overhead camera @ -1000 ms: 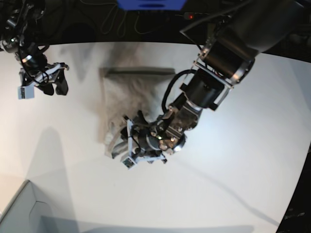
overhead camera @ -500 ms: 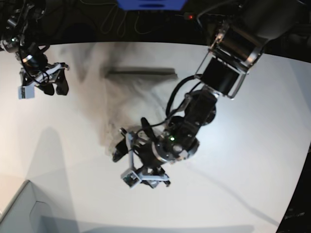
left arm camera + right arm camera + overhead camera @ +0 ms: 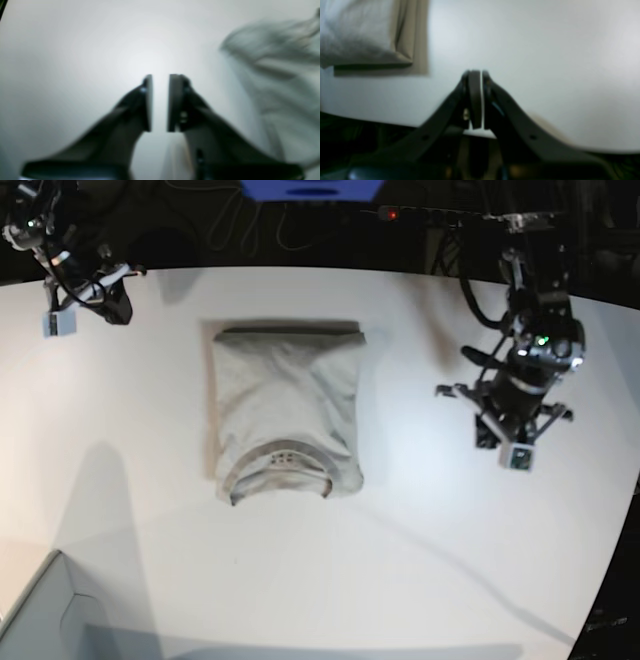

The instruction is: Layout the t-shirt on the table in an organized manner, then fold the t-shirt properly

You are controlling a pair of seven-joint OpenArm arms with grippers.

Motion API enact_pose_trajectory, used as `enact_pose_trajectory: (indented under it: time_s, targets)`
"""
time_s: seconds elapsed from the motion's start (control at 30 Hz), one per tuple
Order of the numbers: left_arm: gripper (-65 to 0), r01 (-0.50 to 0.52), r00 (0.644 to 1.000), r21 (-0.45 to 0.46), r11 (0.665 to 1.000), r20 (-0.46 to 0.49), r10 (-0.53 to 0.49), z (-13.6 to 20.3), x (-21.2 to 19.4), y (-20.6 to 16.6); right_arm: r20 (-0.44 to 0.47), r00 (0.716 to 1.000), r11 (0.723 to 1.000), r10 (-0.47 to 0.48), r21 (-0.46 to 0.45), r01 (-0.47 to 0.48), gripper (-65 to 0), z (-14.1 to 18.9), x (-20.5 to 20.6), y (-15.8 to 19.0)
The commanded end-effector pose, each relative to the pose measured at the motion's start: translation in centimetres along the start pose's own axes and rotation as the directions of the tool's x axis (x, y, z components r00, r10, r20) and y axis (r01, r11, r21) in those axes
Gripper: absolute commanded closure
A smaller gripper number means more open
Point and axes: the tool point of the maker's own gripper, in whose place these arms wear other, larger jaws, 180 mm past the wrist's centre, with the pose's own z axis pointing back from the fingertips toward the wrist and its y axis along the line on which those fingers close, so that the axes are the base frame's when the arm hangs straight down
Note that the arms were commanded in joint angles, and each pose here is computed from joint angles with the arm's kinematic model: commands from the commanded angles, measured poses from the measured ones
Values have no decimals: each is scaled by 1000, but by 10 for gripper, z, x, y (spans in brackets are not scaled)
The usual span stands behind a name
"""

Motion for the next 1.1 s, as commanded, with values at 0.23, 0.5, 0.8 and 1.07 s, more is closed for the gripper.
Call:
enact_pose_trajectory:
  time_s: [0.23,0.5,0.8,1.07]
  targets:
    - [0,-60,984,143,988,-156,82,79,-81,29,-62,996,998,59,10,-59,0,50,-27,15]
    - [0,-179,832,142,974,-506,226,120,-238,-1,-278,958,996,69,-39,-83,0,81,-96,3]
    - [0,-375,718,176,910,-566,406,109,-370,-38,-472,881,993,46,-72,-90,0,60,-207,3]
    - [0,-412,668,153,898,-620,412,84,-410,-48,-496,860,993,-117,-44,109,0,24,-269,24]
